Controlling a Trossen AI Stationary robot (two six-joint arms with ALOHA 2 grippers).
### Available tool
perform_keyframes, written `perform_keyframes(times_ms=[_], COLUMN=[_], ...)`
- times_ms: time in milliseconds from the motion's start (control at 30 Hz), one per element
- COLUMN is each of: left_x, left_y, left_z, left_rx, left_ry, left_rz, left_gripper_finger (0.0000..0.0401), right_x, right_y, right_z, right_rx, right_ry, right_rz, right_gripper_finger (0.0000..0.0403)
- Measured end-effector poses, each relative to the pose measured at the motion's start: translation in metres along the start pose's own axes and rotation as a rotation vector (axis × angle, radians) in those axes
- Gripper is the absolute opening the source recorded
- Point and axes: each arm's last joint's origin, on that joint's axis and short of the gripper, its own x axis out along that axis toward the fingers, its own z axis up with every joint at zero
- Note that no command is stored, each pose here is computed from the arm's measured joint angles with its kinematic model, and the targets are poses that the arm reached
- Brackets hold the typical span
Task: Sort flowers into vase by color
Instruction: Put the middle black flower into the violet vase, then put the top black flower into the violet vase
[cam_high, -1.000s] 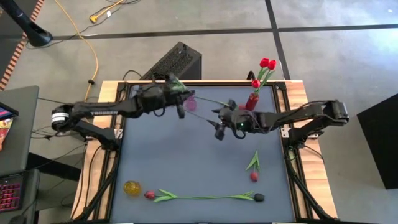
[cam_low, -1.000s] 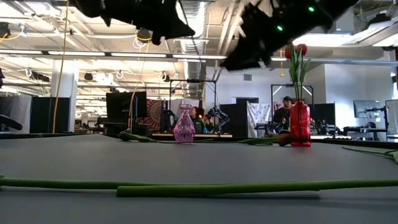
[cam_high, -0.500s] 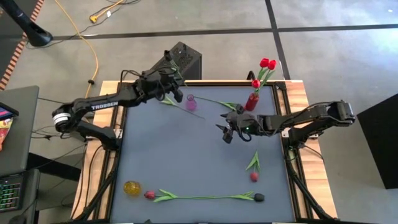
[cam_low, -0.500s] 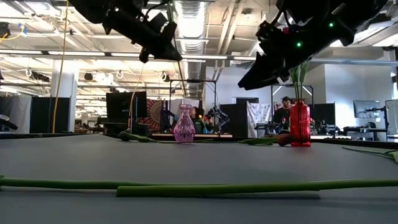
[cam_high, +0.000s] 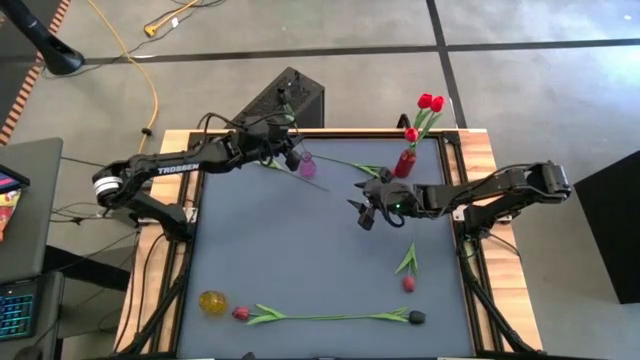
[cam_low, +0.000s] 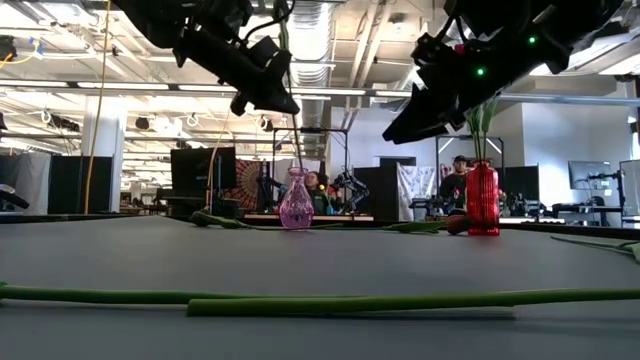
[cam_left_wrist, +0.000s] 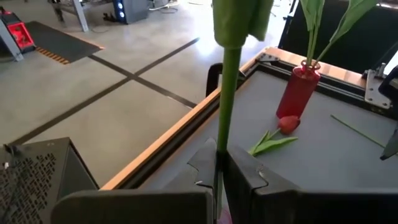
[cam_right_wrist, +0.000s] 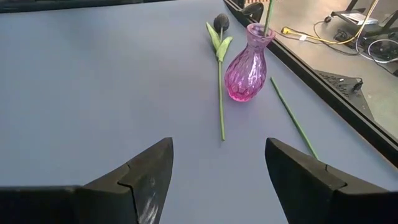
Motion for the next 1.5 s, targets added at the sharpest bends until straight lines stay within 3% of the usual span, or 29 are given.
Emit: perform_keyframes(times_ms=[533, 933, 1333, 1500], left_x=[0.0, 0.02, 0.017, 0.012], left_y=[0.001, -0.001, -0.002, -0.001], left_z=[-0.01, -0.026, -0.026, -0.022], left_rx=[-0.025, -0.015, 0.029, 0.036], left_ry=[0.1, 0.157, 0.176, 0.25], left_rz=[0.007, -0.048, -0.068, -0.066], left_gripper_finger=[0.0, 0.0003, 0.014, 0.0171], right_x=[0.0, -0.002, -0.002, -0.002], right_y=[0.0, 0.005, 0.005, 0.005], right_z=[0.0, 0.002, 0.002, 0.002], right_rx=[0.0, 0.011, 0.011, 0.011], right_ry=[-0.002, -0.023, -0.025, -0.024], right_rz=[0.0, 0.024, 0.025, 0.023], right_gripper_finger=[0.0281, 0.0281, 0.0282, 0.0281])
